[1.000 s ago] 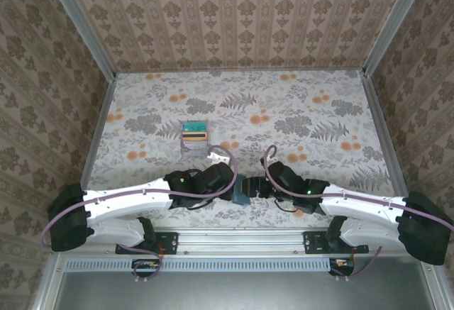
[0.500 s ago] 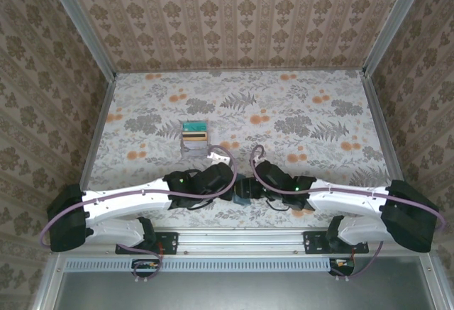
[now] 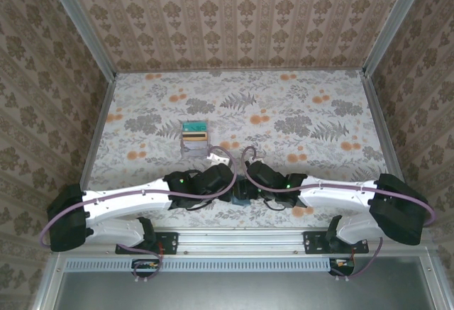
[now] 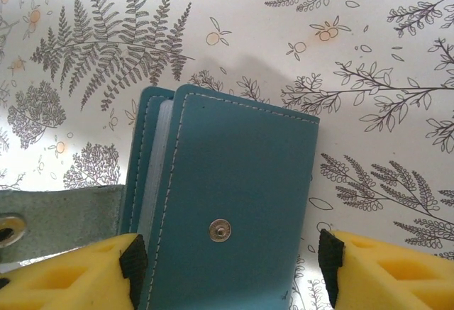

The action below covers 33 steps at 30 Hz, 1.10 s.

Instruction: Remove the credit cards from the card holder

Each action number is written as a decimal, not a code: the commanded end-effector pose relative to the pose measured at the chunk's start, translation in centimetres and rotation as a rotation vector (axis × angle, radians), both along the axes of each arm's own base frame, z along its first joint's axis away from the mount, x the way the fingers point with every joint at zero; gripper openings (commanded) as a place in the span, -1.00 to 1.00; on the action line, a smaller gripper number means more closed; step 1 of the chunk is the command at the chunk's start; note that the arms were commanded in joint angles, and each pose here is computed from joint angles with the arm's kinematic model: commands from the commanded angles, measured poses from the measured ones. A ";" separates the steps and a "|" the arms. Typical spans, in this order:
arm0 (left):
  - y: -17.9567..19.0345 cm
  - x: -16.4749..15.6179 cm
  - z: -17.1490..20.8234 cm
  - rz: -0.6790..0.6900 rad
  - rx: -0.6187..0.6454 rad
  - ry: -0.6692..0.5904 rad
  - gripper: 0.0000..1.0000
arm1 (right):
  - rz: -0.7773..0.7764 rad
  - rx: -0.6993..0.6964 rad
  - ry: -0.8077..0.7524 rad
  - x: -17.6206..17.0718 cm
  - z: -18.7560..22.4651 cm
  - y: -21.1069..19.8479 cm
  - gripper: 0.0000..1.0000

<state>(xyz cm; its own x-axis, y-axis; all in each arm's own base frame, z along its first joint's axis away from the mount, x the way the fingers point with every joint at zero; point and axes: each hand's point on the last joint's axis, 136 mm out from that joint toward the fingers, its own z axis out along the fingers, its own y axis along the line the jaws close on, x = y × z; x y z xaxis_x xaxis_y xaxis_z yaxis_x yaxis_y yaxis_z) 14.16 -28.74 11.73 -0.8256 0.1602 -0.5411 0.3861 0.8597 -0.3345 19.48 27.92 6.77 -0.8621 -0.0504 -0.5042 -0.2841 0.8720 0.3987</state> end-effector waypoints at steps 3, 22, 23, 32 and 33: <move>-0.6 0.1 2.1 -0.017 -0.061 -0.039 -1.00 | 0.045 0.022 0.007 -0.6 0.2 0.9 0.38; 0.6 0.4 0.9 0.016 -0.021 -0.032 -1.00 | -0.043 -0.045 -0.033 -0.4 0.3 -2.4 -0.20; 0.8 0.5 0.6 0.021 -0.016 -0.026 -1.00 | -0.045 -0.044 -0.034 -0.4 0.3 -2.5 -0.18; 1.5 0.5 -0.4 0.031 -0.011 -0.004 -1.00 | -0.044 -0.046 -0.018 -0.6 -0.2 -2.4 -0.06; 1.5 0.5 -0.3 0.033 -0.013 -0.006 -1.00 | -0.042 -0.041 -0.015 -0.6 -0.2 -2.3 0.00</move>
